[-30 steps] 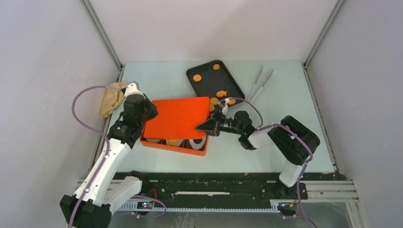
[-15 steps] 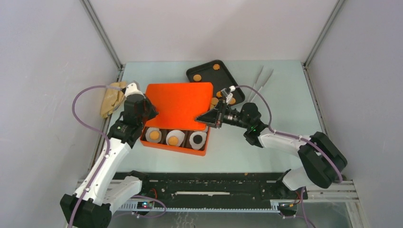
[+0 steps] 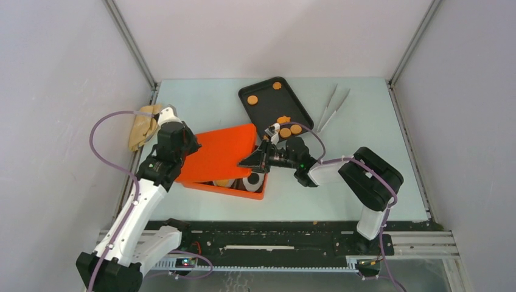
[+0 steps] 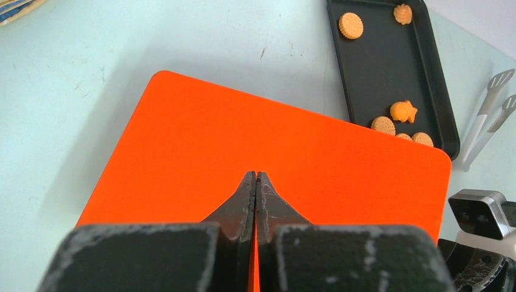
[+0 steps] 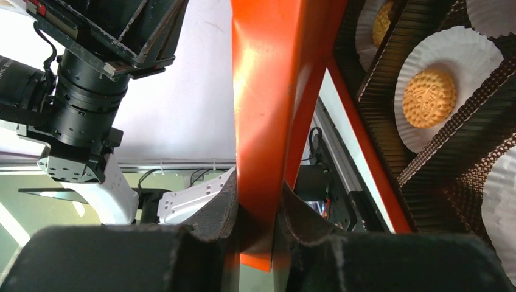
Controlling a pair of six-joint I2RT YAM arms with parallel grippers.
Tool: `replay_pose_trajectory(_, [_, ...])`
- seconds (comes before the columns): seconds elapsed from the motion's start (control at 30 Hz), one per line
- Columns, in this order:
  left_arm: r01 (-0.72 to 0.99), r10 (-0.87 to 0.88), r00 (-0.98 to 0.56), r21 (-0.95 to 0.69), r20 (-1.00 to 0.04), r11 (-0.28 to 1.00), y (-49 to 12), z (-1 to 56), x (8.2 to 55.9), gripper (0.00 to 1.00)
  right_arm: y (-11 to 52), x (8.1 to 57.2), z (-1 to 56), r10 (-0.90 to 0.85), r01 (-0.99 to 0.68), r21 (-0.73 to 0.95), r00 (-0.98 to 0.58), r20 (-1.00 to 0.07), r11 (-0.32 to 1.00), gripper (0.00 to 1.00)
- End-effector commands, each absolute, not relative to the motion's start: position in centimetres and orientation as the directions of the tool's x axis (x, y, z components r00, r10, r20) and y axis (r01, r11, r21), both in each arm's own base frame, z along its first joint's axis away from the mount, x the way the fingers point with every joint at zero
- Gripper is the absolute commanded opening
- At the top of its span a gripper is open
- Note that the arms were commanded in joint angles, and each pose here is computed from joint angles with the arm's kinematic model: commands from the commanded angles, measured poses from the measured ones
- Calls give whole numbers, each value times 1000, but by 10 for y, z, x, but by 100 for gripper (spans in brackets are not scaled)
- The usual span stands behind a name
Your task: Pack the cookies
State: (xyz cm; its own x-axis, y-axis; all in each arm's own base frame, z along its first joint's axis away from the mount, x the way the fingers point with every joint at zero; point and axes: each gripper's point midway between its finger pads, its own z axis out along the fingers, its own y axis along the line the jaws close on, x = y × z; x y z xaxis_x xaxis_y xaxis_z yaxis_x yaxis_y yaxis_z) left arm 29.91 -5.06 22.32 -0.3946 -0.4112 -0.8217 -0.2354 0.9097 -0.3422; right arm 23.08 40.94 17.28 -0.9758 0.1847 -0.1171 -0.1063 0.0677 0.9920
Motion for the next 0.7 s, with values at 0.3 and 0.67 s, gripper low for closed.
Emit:
replay_pose_trajectory(0.3, [-273, -421, -397, -332, -816, 903, -47, 206, 306, 0, 366, 225, 143, 234, -88, 987, -965, -117, 134, 0])
replay_pose_trajectory(0.67, [-300, -437, -434, -330, -788, 895, -54, 158, 324, 0, 323, 209, 101, 242, -9, 963, -967, -76, 268, 0])
